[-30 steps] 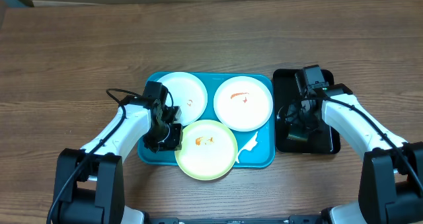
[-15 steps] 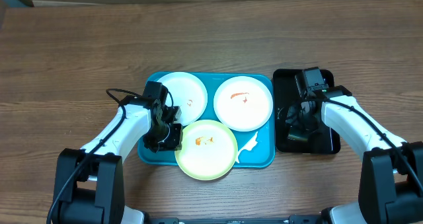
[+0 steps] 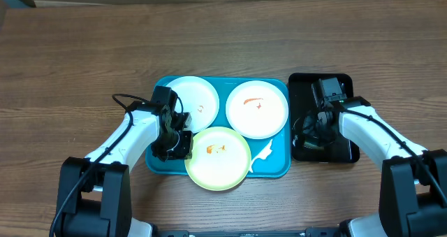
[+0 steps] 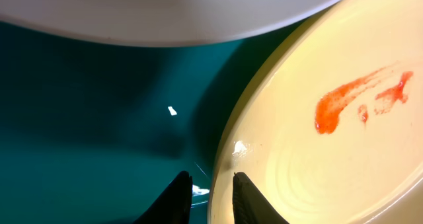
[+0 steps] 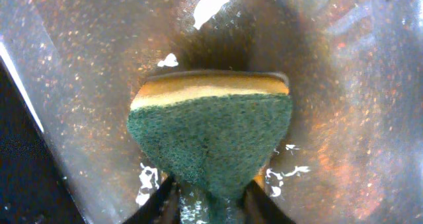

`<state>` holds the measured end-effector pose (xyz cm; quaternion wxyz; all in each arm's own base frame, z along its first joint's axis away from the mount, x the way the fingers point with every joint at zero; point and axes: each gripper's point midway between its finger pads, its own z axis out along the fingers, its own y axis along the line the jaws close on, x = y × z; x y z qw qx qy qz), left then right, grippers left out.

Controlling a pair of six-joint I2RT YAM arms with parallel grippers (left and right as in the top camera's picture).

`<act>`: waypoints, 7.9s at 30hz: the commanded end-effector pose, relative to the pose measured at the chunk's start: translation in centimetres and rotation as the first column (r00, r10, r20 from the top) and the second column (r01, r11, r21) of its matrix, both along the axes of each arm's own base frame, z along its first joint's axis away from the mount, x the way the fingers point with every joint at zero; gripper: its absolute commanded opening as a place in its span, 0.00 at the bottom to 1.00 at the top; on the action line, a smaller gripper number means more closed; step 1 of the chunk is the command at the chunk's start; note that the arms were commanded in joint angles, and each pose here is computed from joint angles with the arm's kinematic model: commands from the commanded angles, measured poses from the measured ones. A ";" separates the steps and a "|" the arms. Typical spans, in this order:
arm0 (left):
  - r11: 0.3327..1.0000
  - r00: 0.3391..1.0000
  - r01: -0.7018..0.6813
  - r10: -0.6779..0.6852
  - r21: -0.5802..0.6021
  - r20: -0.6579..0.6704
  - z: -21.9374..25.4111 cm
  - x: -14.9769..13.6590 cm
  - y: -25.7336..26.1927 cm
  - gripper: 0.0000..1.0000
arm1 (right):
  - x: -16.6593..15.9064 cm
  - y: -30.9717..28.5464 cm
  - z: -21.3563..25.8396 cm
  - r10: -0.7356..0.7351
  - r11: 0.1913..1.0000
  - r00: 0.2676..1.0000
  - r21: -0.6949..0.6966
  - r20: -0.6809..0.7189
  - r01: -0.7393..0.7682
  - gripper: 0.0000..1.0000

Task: Clean dirty plates on tray and stack at the side
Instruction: 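Grasp the green sponge with the right gripper and lift it, then scrub the yellow plate with the sponge in the right gripper, then return the sponge to the black tray with the right gripper, then lift the yellow plate with the left gripper and carry it left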

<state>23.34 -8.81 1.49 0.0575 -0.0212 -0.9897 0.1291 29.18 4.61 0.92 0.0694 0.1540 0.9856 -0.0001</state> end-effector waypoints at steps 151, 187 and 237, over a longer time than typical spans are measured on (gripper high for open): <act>0.998 0.999 -0.042 0.042 -0.054 -0.002 0.3 0.5 -1.1 0.04 | -1.3 23.6 3.5 0.494 0.863 0.864 0.065 0.093 -0.501 0.04; 0.951 0.924 -0.163 0.054 0.262 0.379 10.3 4.4 5.3 0.04 | 3.4 -2.4 12.9 -0.029 0.997 0.999 -0.073 0.025 0.031 0.04; 0.658 0.565 -0.244 -0.501 0.713 0.655 21.7 6.1 -1.7 0.04 | 3.6 1.5 3.7 -0.099 0.869 0.989 0.495 0.113 0.030 0.04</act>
